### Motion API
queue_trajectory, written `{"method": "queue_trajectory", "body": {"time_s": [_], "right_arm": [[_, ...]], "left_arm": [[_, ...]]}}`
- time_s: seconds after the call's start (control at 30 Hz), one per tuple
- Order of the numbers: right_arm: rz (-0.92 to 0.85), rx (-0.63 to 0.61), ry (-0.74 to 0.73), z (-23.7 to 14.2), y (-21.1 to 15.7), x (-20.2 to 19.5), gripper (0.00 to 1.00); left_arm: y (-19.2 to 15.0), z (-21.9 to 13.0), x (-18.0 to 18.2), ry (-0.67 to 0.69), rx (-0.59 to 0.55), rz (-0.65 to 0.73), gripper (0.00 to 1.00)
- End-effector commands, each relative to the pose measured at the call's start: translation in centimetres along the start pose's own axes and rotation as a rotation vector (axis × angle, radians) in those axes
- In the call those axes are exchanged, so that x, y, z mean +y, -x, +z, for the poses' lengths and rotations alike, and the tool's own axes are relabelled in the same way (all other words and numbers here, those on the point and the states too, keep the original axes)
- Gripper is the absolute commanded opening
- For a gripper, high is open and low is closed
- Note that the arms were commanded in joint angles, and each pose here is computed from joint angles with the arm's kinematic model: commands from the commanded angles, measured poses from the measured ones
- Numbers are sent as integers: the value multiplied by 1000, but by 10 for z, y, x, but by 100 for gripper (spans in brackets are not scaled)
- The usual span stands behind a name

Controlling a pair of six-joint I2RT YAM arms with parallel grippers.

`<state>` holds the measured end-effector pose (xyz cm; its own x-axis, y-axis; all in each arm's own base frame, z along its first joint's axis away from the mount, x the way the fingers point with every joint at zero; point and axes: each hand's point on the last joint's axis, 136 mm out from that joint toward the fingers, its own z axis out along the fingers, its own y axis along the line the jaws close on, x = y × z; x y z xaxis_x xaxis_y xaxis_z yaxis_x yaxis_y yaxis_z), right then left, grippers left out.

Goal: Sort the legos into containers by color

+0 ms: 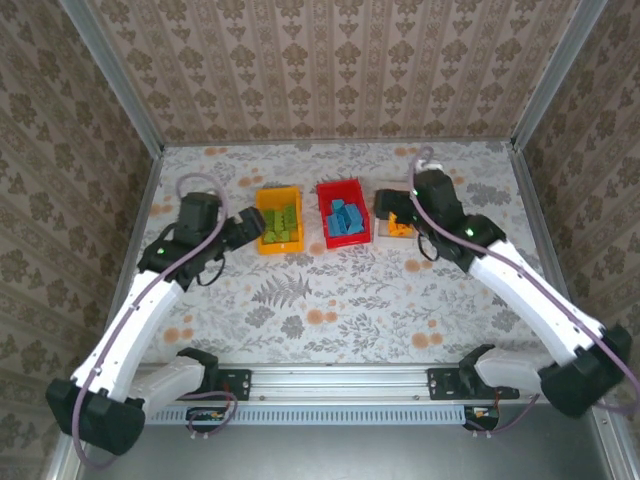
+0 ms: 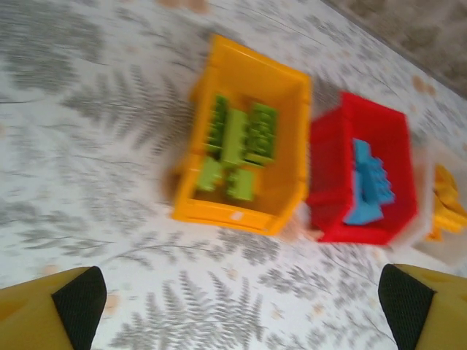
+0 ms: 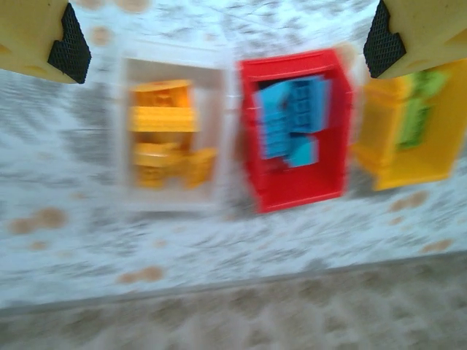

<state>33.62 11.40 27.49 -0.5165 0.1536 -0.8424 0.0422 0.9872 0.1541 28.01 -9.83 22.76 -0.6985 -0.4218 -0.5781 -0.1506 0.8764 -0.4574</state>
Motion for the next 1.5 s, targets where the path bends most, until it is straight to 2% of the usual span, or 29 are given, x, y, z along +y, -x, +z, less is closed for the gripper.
{"method": "queue_trajectory", "body": {"time_s": [0.0,0.07,0.1,0.17,0.27,0.33,0.43,0.57,0.67,0.8,0.93,0.97,1.03,1.1,1.27,1.47], "right_arm": [[-19,-160,-380,-25,4,-84,100],[-5,-191,-430,-29,-7,-112,100],[-19,-195,-380,-20,-15,-117,100],[-19,-261,-328,-8,-31,-124,100],[-44,-347,-371,2,-55,-145,100],[-53,-313,-386,13,-71,-156,100],[-58,-296,-349,34,-85,-162,100],[-58,-298,-303,60,-93,-166,100],[-64,-322,-236,74,-88,-160,100],[-69,-377,-164,87,-79,-154,100],[-69,-365,-132,105,-95,-155,100],[-72,-376,-127,109,-98,-155,100],[-79,-354,-120,113,-101,-154,100],[-79,-326,-128,116,-98,-155,100],[-69,-242,-217,132,-95,-164,100],[-79,-240,-217,133,-96,-162,100]], "left_arm": [[4,-11,57,229,-81,26,100],[18,-24,92,430,-198,28,100],[25,-32,113,553,-268,14,100],[34,-23,125,617,-333,120,100],[47,9,117,568,-411,402,100],[49,22,126,568,-441,406,100],[46,54,143,530,-396,417,100],[49,90,142,413,-415,448,100],[59,103,133,357,-484,485,100],[63,125,137,349,-453,506,100],[65,136,143,326,-496,505,100],[58,140,141,300,-477,516,100],[56,139,142,305,-529,523,100],[49,142,144,303,-491,524,100],[53,143,144,308,-501,518,100],[53,142,144,307,-502,517,100]]}}
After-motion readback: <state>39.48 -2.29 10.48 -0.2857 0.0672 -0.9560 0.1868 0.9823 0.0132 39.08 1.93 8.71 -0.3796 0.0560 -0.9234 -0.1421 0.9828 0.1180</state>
